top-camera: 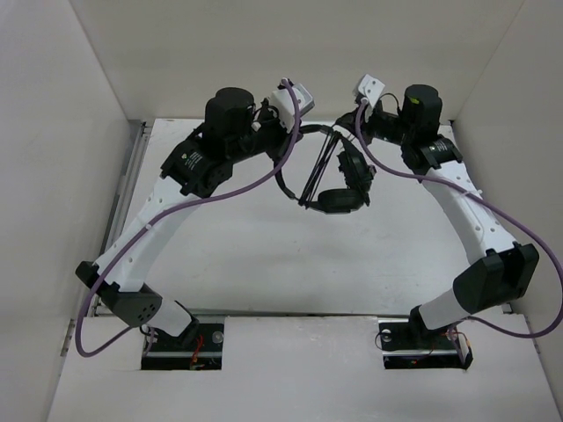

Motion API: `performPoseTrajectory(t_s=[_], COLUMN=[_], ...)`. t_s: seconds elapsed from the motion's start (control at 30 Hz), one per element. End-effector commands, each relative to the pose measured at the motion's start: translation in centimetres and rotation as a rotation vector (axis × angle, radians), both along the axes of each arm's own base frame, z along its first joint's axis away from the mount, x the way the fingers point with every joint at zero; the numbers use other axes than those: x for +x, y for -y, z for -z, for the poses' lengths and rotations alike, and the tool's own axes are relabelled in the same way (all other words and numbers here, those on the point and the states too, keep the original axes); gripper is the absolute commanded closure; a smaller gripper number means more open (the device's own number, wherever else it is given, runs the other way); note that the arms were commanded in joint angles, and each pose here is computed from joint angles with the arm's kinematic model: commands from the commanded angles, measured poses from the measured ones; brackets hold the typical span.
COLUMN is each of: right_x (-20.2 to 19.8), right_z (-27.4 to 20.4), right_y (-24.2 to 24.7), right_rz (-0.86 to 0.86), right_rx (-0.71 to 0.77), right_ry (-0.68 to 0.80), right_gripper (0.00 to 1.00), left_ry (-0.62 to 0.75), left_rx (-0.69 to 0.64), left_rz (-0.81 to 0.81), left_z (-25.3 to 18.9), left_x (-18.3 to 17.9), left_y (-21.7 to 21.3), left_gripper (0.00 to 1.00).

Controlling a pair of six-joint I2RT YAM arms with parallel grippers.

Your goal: Wrap the headphones

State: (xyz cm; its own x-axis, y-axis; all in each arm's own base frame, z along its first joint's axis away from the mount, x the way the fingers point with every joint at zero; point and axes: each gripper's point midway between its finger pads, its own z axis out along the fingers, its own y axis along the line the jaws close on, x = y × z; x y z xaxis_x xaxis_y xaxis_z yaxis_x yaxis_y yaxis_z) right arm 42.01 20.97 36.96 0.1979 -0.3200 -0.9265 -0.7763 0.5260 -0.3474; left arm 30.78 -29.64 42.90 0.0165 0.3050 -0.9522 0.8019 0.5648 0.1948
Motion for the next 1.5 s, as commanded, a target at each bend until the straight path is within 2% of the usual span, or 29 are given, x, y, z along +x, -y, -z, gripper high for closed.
performPoseTrajectory(t_s=[0.0,0.3,0.4,0.53,0.6,0.9,1.13,1.3,1.47], right_x=[-0.6,-0.5,-0.4,-1.2,-1.5,-3.5,-5.3,-6.8,-7.7], right_z=[-3.6,-3.1,-1.6,-0.2,0.4,4.0,4.9,6.8,7.7], right_y=[1.0,2.3,2.1,0.9,0.3,-1.1,0.0,-0.3,-0.6], right_rz=[-0.005,0.004,0.001,-0.049,-0.071,-0.160,-0.189,-0.205,-0.213], right_rx=[0.089,0.143,0.142,0.149,0.160,0.270,0.358,0.357,0.358], right_ry=[0.060,0.023,-0.012,-0.063,-0.099,-0.273,-0.335,-0.378,-0.411], right_gripper=[1.00,1.00,0.92,0.73,0.68,0.59,0.55,0.54,0.48], left_ry=[0.087,0.078,0.080,0.069,0.057,-0.016,-0.042,-0.077,-0.101], left_rx=[-0.098,-0.106,-0.120,-0.143,-0.164,-0.268,-0.267,-0.258,-0.244], left_rz=[0.035,0.022,0.029,0.034,0.029,-0.043,-0.091,-0.109,-0.119], left_z=[-4.5,-4.5,-5.1,-5.6,-5.9,-6.8,-5.1,-3.1,-1.3], left_x=[-1.0,-0.4,-0.7,-0.7,-0.6,1.8,3.6,4.2,4.3], left_y=[-0.2,-0.5,-0.3,-0.1,-0.2,-2.3,-3.2,-3.2,-2.9], left_gripper=[1.00,1.00,1.00,1.00,1.00,1.00,1.00,1.00,1.00])
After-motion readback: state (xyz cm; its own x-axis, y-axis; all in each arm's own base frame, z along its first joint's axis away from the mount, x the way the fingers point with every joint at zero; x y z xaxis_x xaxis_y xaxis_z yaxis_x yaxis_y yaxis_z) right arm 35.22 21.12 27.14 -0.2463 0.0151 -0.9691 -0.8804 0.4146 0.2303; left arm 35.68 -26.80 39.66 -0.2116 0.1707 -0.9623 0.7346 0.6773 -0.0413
